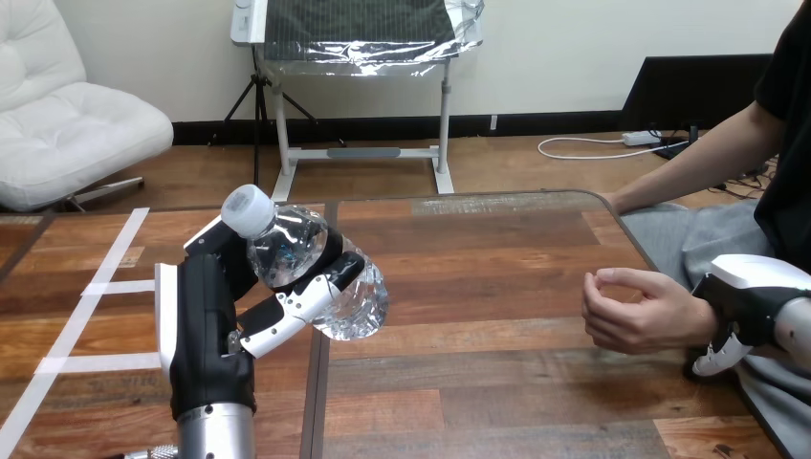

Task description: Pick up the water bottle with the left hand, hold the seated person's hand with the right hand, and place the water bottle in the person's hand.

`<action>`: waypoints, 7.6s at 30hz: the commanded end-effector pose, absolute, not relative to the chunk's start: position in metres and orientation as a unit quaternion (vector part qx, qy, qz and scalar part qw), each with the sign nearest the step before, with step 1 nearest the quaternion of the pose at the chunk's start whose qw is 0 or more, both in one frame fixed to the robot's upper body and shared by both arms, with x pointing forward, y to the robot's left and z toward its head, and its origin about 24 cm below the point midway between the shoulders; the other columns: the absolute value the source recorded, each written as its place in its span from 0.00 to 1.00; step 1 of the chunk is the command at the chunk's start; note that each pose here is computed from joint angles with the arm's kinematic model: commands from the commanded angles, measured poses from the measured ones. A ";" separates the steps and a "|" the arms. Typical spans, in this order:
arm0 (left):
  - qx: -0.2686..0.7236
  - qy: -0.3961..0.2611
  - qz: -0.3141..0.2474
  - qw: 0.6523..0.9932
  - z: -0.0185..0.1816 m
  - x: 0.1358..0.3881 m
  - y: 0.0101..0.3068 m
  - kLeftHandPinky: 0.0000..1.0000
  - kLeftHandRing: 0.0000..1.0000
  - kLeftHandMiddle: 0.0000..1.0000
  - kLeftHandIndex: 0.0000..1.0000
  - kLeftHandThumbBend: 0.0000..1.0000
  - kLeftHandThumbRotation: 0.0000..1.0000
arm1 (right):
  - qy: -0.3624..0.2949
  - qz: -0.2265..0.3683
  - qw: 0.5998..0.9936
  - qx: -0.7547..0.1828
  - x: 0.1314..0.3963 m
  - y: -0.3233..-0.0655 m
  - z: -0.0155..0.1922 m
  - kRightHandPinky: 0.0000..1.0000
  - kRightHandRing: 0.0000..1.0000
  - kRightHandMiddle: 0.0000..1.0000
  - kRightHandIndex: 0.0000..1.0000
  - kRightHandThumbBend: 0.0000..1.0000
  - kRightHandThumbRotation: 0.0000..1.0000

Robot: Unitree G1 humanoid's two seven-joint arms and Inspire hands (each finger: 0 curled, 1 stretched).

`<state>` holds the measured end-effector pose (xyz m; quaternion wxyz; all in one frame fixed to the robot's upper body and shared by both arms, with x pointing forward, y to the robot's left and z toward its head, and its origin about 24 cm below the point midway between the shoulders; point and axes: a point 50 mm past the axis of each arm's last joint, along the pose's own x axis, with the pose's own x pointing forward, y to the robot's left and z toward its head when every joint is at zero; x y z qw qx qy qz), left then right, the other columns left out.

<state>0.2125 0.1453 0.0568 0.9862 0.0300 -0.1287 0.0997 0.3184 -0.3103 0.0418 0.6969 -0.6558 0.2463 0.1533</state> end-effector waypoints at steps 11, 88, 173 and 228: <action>0.020 -0.199 0.085 0.976 0.086 0.224 0.136 0.36 0.40 0.44 0.48 0.65 0.00 | 0.244 0.177 0.715 -0.631 0.315 -0.300 0.031 0.22 0.31 0.43 0.66 0.65 0.00; 0.049 -0.218 -0.002 0.975 0.105 0.240 0.098 0.33 0.38 0.44 0.48 0.63 0.00 | 0.122 0.141 0.737 -0.650 0.325 -0.292 0.082 0.22 0.28 0.37 0.38 0.71 0.00; 0.027 -0.250 -0.099 0.963 0.121 0.249 0.045 0.35 0.38 0.43 0.47 0.62 0.00 | 0.010 0.163 0.728 -0.666 0.318 -0.248 0.123 0.17 0.22 0.29 0.33 0.74 0.00; 0.032 -0.262 -0.102 0.959 0.121 0.248 0.047 0.37 0.39 0.43 0.48 0.60 0.00 | 0.003 0.157 0.735 -0.659 0.309 -0.256 0.114 0.16 0.21 0.27 0.29 0.74 0.00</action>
